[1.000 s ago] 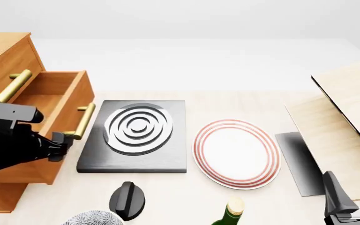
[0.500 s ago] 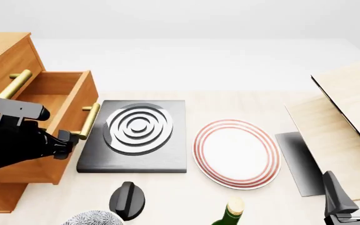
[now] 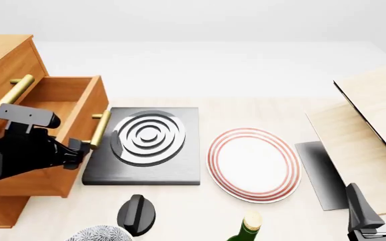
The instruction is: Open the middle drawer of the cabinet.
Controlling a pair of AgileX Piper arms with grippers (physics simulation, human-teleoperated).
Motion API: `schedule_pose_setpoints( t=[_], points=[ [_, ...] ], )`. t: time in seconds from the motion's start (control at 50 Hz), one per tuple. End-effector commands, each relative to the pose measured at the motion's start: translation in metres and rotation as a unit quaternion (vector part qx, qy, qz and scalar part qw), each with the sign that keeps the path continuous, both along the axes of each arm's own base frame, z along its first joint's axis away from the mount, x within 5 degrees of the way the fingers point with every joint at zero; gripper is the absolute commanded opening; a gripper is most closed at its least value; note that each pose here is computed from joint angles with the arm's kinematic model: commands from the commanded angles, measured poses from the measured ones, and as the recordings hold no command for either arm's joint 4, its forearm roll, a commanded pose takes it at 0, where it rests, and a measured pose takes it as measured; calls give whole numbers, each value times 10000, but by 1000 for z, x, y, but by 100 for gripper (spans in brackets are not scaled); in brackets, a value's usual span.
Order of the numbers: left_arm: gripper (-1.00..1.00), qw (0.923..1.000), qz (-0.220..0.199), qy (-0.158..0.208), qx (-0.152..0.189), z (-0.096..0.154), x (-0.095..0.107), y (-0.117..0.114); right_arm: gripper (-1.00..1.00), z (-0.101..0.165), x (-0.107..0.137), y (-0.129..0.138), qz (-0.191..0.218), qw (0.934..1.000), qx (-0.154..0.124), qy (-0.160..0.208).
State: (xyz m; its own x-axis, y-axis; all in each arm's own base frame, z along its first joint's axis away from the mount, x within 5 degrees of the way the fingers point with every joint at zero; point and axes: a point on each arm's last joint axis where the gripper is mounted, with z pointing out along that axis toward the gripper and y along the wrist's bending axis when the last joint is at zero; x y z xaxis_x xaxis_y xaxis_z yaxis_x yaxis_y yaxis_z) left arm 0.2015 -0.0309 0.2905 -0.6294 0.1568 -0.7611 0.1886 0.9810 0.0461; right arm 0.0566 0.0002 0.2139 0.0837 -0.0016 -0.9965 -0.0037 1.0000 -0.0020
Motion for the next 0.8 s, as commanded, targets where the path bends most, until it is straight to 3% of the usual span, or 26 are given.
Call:
schedule_pose_setpoints(
  t=[0.02, 0.8],
  points=[
    [100, 9996, -190, -209, -77, 13, -7, -8, 100, 0, 0, 0, 1, 10000, 1, 0],
    [100, 9986, -480, -171, -149, 13, -3, -23, 100, 0, 0, 0, 1, 10000, 1, 0]
  ],
)
